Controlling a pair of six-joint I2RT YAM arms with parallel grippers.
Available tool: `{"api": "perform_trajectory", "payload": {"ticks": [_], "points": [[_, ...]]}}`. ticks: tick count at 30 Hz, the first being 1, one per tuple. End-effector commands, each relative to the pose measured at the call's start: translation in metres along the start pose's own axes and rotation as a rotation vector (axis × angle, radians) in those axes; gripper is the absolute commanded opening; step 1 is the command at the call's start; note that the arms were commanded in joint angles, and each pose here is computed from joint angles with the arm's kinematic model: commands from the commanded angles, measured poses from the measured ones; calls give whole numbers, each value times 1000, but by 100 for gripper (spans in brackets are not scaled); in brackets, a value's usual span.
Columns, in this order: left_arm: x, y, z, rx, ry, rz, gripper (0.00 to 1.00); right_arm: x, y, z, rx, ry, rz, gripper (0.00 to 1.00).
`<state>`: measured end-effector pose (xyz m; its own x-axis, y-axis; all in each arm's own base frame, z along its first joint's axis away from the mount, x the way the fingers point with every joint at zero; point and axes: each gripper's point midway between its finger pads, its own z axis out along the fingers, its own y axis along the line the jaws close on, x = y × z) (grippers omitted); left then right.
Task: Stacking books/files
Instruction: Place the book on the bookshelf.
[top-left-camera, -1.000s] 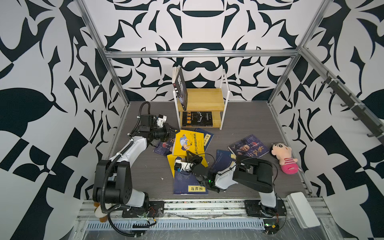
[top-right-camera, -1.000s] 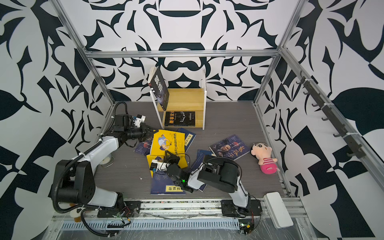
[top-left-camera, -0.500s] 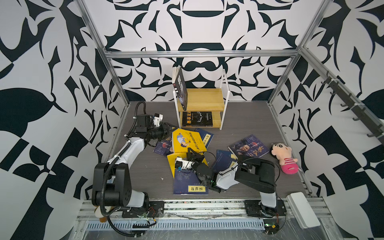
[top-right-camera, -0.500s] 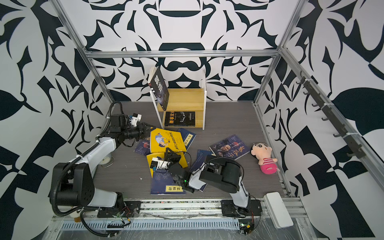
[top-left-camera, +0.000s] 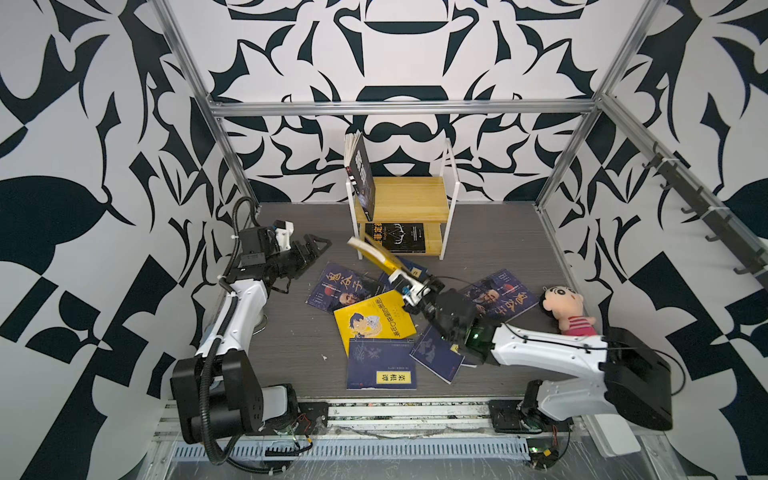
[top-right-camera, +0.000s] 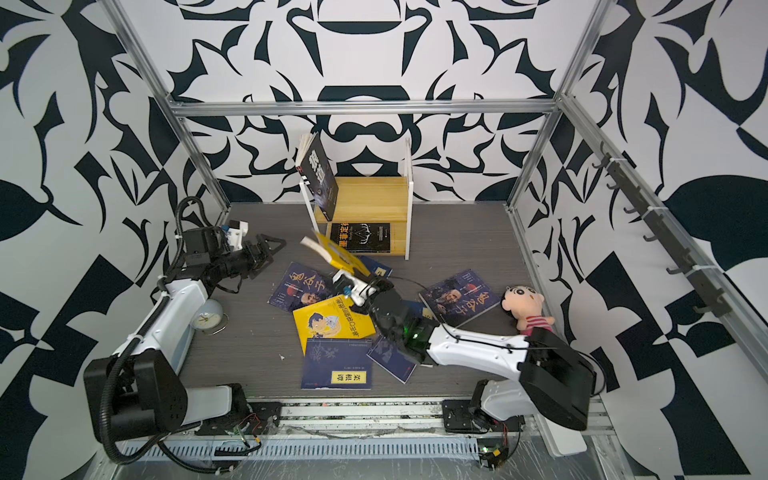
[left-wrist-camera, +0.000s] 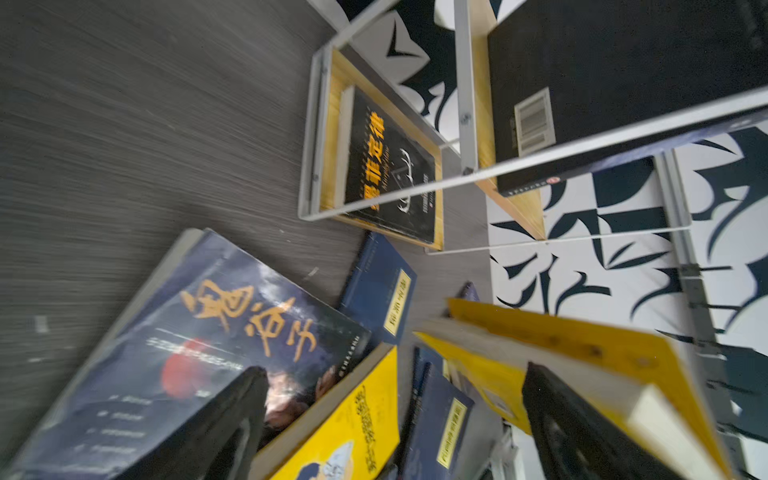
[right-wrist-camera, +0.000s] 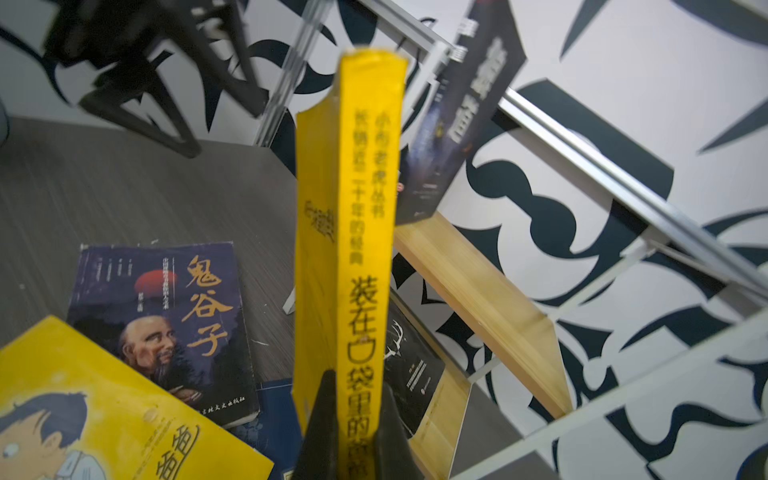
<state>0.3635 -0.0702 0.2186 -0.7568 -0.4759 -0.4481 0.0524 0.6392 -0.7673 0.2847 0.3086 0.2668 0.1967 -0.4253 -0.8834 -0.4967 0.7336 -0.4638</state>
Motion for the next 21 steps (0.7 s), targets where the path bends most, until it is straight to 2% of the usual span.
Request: {"api": "perform_trajectory", "payload": {"ticks": [1, 5, 11, 14, 21], "points": [[-8, 11, -23, -136, -66, 145, 100, -50, -35, -1, -13, -86, 270, 0], [-3, 22, -35, -226, -71, 280, 100, -76, -98, 6, 118, -126, 469, 0], [3, 41, -50, -337, -89, 423, 100, -111, -160, 31, 232, -237, 645, 0], [1, 47, -55, -374, -108, 477, 100, -121, -175, 51, 271, -297, 684, 0], [-6, 46, -64, -335, -161, 434, 100, -135, -190, 94, 381, -407, 669, 0]]}}
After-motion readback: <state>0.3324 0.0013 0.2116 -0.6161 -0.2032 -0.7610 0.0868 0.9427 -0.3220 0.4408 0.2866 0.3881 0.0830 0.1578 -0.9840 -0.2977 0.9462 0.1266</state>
